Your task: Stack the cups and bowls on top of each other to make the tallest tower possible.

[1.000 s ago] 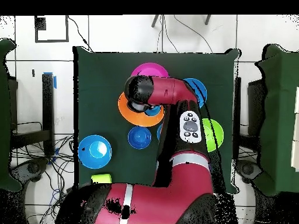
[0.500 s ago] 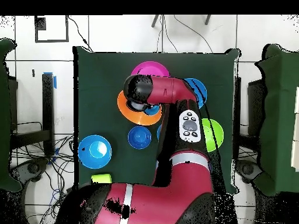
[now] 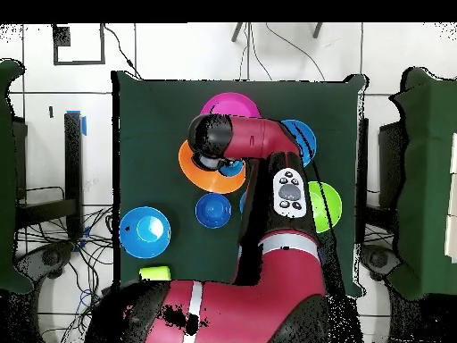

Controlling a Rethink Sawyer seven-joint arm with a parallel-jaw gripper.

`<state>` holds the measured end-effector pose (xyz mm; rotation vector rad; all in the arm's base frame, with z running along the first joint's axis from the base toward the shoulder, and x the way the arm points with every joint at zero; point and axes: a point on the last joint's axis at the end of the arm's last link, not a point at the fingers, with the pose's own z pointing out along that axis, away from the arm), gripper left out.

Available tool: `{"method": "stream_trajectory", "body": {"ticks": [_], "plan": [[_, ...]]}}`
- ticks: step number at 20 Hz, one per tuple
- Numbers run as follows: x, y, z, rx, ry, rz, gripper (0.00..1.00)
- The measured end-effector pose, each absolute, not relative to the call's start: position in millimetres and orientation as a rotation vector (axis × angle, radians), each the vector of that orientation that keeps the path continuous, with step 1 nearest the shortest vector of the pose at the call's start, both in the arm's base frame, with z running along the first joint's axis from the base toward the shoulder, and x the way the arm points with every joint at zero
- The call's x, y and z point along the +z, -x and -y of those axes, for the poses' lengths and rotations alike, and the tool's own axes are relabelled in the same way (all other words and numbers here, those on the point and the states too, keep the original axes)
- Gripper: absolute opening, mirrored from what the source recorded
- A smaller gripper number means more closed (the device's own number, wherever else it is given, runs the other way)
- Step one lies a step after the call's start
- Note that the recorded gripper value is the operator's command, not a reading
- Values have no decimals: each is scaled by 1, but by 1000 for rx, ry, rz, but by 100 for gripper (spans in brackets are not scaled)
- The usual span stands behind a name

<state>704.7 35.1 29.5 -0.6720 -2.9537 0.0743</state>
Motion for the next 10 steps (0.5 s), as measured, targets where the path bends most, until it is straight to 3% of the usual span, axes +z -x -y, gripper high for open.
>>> {"method": "stream_trajectory", "body": {"ticks": [10], "plan": [[23, -692, -39, 61, 679, 2918, 0]]}}
